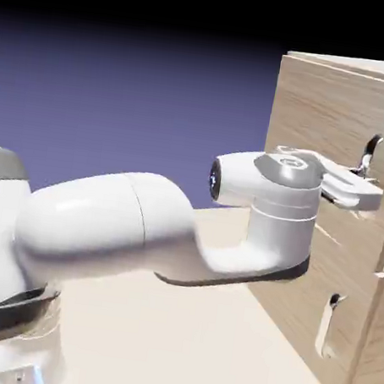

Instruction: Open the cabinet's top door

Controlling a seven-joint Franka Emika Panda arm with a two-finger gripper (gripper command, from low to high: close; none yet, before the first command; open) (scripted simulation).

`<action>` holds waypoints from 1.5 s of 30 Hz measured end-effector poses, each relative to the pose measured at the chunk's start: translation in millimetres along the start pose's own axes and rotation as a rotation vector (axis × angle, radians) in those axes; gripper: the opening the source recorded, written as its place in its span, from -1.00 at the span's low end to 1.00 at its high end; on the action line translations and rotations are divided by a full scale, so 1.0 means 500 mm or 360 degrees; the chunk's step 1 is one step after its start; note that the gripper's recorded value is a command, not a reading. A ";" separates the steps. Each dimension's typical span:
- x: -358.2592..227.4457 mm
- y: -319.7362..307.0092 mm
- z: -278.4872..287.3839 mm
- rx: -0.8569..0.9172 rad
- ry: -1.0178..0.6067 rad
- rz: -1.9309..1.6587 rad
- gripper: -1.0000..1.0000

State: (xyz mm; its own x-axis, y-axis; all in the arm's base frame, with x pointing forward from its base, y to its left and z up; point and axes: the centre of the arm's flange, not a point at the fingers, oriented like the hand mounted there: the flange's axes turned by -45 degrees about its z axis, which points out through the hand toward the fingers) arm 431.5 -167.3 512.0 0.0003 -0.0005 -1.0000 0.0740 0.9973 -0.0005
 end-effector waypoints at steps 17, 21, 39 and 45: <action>0.000 0.166 -0.291 0.0598 0.0000 0.0000 -1.00; 0.000 0.212 -0.340 0.0717 0.0000 0.0000 -1.00; 0.000 0.367 -0.465 0.1070 0.0001 0.0001 -1.00; 0.000 0.435 -0.505 0.1210 0.0001 0.0001 -1.00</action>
State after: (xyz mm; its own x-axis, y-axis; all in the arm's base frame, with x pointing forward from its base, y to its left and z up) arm 196.0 68.2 512.1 0.0000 0.0001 -1.0000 0.7409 0.6716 0.0001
